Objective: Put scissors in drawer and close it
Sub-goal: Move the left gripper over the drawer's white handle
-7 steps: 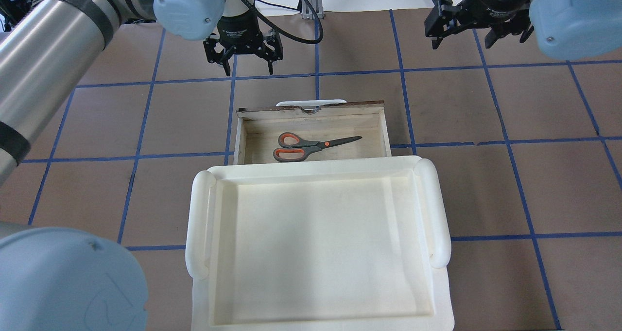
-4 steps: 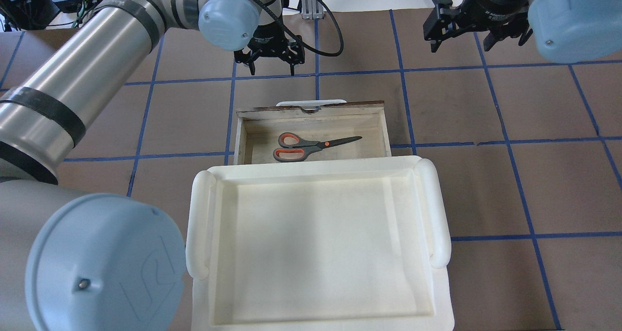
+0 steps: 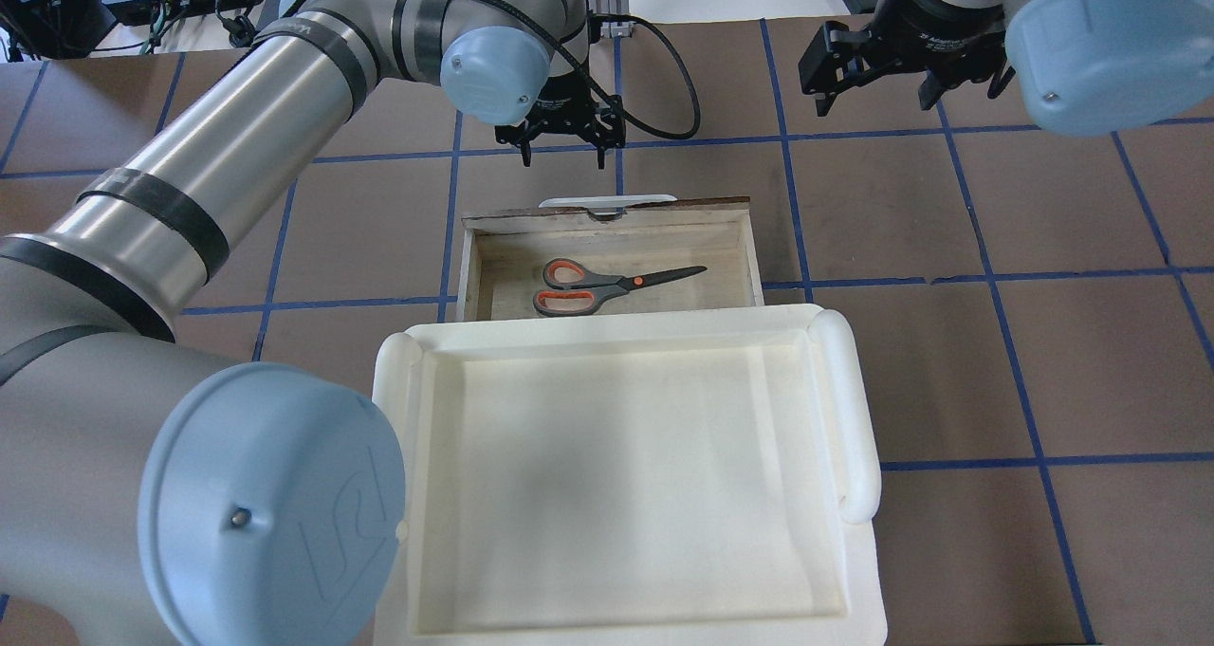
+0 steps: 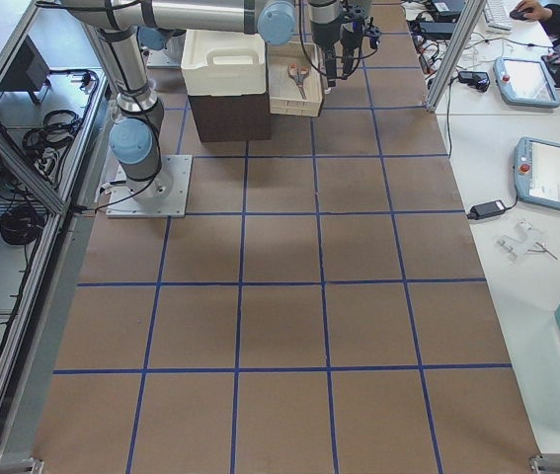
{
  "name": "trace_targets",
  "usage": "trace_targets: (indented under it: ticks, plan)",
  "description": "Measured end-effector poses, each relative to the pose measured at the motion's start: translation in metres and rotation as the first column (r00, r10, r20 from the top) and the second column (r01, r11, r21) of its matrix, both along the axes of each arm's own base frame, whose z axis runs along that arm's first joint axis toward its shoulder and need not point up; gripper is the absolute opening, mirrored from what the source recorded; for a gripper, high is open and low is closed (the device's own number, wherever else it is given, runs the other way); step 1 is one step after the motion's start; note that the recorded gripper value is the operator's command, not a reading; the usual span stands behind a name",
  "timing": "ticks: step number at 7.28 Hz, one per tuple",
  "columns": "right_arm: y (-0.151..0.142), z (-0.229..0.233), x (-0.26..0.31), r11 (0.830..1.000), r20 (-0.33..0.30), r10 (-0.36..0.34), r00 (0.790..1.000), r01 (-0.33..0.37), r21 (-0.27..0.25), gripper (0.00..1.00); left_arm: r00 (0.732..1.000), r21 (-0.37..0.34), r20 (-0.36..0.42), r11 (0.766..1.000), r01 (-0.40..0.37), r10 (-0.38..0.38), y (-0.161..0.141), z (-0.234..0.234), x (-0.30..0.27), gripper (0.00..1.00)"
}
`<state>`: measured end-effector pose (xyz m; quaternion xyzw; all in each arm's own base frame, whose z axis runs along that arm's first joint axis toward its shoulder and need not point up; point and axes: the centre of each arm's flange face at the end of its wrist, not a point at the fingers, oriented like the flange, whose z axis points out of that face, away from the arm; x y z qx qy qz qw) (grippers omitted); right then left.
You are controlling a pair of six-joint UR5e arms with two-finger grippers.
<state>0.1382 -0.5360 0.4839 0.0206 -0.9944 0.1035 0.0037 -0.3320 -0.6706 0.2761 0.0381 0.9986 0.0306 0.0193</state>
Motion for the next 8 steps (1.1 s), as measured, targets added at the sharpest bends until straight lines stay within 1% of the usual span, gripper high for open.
trace_targets:
  ticks: [2,3,5,8]
  plan:
    - [-0.001,-0.002,-0.001,0.999,-0.018,0.054,0.998,-0.054,0.005,1.0,1.0,0.062,0.018,0.998,0.007,-0.008,0.011,-0.007,-0.008,1.0]
    - [-0.002,-0.003,-0.001,0.998,-0.026,0.064,0.998,-0.064,0.007,1.0,1.0,0.086,0.025,0.996,0.008,-0.01,0.015,-0.008,-0.008,1.0]
    - [-0.003,-0.004,-0.003,0.998,-0.045,0.061,0.997,-0.061,0.01,1.0,0.999,0.127,0.037,0.992,0.008,-0.012,0.023,-0.005,-0.008,1.0]
    - [-0.002,-0.004,-0.004,0.999,-0.049,0.049,0.998,-0.049,0.009,1.0,0.999,0.168,0.048,0.986,0.009,-0.017,0.032,0.0,-0.007,1.0]
